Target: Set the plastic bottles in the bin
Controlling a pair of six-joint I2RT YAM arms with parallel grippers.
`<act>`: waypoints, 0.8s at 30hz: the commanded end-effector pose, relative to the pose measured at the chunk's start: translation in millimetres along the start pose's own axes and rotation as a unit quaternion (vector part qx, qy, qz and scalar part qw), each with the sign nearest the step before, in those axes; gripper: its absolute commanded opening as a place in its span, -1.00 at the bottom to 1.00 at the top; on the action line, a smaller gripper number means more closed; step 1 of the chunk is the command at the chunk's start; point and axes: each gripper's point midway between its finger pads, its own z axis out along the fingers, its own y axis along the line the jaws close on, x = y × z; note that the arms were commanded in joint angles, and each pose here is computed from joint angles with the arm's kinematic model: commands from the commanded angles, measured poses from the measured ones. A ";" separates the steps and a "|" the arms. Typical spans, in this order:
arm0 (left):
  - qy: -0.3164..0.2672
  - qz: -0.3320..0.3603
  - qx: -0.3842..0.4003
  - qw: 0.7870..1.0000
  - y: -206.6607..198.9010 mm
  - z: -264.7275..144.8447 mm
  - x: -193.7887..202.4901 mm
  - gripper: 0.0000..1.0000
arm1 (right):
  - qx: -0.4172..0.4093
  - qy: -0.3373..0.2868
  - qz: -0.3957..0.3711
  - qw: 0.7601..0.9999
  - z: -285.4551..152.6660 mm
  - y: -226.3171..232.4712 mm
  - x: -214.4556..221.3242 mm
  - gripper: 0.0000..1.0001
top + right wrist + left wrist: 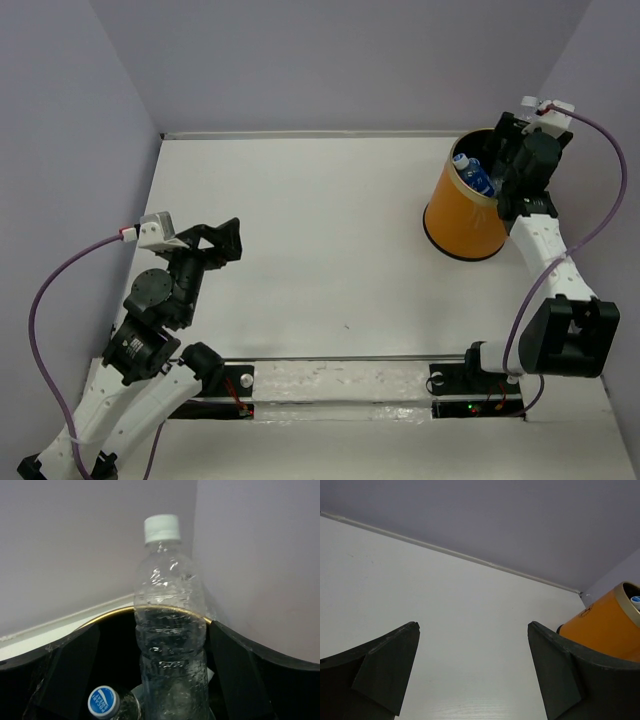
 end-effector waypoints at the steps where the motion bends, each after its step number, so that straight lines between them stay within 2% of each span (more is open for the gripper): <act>1: -0.016 0.002 0.010 1.000 -2.7 0.0 -7.3 0.98 | 0.073 0.006 0.041 0.996 -18.8 -25.6 -35.5 0.90; 4: -0.026 -0.004 0.014 1.000 -2.6 -4.1 -12.6 0.98 | 0.112 0.025 0.061 0.992 -33.9 -39.8 -35.1 0.87; 8: -0.029 -0.008 0.026 0.999 -5.5 -7.5 -14.9 0.98 | 0.159 0.049 0.062 0.984 -53.9 -61.9 -19.7 0.69; 10: -0.028 -0.009 0.037 0.999 -8.9 -9.2 -15.3 0.98 | 0.187 0.081 0.058 0.977 -58.9 -78.6 2.9 0.48; 12: -0.030 -0.012 0.045 0.998 -11.5 -10.9 -17.2 0.98 | 0.199 0.107 0.061 0.972 -61.7 -87.0 19.4 0.38; 19: -0.038 -0.017 0.053 0.998 -11.8 -16.2 -21.4 0.98 | 0.235 0.134 0.074 0.960 -63.4 -115.9 39.0 0.35; 22: -0.044 -0.022 0.055 0.997 -11.7 -18.8 -24.5 0.98 | 0.222 0.160 0.074 0.959 -58.5 -112.3 58.2 0.36; 24: -0.044 -0.021 0.055 0.997 -11.6 -18.8 -24.6 0.98 | 0.189 0.178 0.092 0.961 -54.0 -98.5 69.8 0.02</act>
